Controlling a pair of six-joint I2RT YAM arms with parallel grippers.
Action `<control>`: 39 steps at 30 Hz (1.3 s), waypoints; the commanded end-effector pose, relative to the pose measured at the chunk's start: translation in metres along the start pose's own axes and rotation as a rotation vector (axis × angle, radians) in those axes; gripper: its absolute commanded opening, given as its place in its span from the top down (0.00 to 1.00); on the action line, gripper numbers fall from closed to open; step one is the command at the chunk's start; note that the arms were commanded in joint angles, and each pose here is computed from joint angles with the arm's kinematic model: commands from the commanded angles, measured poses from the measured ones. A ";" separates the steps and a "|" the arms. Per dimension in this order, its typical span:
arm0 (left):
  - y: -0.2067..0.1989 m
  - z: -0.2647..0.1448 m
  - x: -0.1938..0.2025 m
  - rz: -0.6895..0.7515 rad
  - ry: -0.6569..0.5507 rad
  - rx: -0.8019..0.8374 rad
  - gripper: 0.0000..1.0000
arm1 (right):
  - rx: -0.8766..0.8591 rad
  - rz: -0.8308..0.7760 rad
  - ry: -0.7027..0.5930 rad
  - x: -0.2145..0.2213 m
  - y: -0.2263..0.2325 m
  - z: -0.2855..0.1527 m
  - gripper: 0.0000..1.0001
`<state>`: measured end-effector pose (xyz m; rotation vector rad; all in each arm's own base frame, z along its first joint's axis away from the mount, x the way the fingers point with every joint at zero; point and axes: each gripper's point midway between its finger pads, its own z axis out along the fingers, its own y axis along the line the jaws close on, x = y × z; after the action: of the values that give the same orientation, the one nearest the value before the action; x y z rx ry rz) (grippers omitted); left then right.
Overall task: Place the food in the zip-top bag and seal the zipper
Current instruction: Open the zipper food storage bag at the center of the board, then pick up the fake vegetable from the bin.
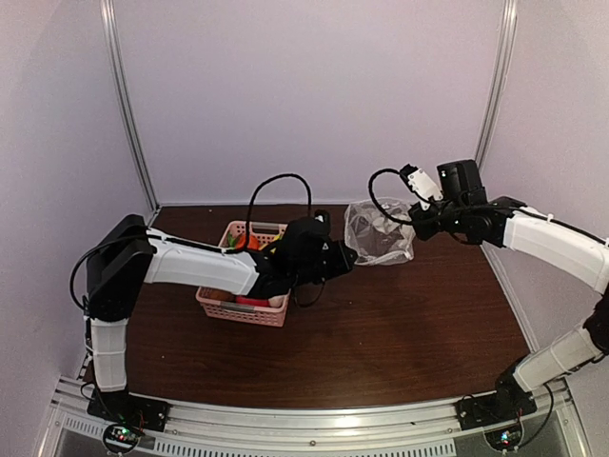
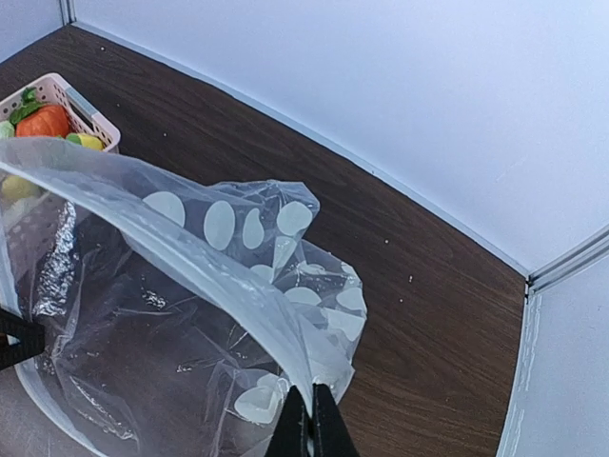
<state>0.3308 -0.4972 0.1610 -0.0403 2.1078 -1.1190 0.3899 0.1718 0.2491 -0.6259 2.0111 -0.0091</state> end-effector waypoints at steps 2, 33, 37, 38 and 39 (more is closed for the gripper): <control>-0.042 0.000 -0.008 0.204 0.024 0.187 0.67 | 0.053 -0.007 0.020 0.014 -0.008 0.005 1.00; 0.162 -0.118 -0.073 0.545 0.484 -0.382 0.32 | -0.323 -0.072 0.099 0.064 0.057 0.036 1.00; 0.165 -0.098 -0.054 0.434 0.550 -0.345 0.37 | -0.327 -0.079 0.099 0.066 0.058 0.034 1.00; 0.166 -0.095 -0.052 0.412 0.554 -0.348 0.36 | -0.328 -0.079 0.096 0.067 0.058 0.033 1.00; 0.167 -0.092 -0.051 0.395 0.553 -0.352 0.35 | -0.334 -0.079 0.094 0.067 0.059 0.032 1.00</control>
<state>0.3648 -0.2918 0.1081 0.5857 2.5659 -0.4150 0.3746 0.1986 0.1647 -0.8994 2.1047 0.2092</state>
